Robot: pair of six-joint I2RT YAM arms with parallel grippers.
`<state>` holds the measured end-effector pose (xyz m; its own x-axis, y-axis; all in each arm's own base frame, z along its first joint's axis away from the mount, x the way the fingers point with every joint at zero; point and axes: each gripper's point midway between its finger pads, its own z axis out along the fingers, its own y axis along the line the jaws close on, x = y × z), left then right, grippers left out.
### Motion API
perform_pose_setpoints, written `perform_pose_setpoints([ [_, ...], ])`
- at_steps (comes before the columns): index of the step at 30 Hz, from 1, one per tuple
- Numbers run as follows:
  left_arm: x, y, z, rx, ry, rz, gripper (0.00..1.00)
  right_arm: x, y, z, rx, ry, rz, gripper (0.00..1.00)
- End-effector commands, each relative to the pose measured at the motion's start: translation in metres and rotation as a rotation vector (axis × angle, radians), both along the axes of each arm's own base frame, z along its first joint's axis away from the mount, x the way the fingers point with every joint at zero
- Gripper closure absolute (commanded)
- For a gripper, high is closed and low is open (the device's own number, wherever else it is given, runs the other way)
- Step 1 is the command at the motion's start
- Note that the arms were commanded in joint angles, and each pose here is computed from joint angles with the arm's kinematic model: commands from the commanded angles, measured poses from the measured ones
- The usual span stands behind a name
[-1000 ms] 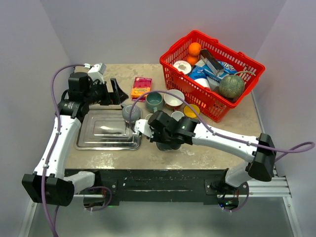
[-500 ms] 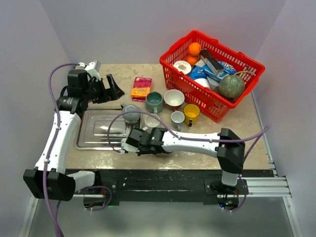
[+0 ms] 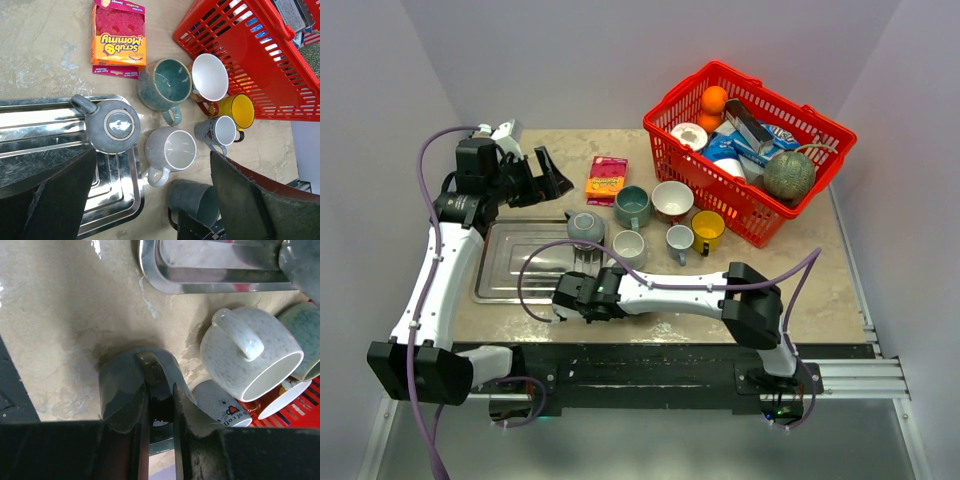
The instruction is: Turn the mug right side up
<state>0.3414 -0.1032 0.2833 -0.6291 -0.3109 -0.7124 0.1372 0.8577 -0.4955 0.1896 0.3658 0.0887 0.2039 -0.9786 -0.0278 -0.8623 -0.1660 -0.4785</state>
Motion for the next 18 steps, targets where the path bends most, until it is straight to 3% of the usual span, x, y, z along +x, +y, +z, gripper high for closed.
perform_pose_setpoints([
  [1, 0.004, -0.003, 0.008, -0.022, -0.022, -0.014, 0.01, 0.011, 0.023, 0.016, 0.077, -0.067, -0.031, 0.93],
  [13, 0.006, -0.006, 0.0, -0.023, 0.003, -0.039, 0.01, 0.003, 0.028, 0.008, 0.099, -0.02, -0.035, 0.64],
  [18, 0.006, -0.005, -0.002, -0.018, 0.004, -0.037, 0.01, -0.002, 0.03, 0.01, 0.12, 0.006, -0.035, 0.56],
])
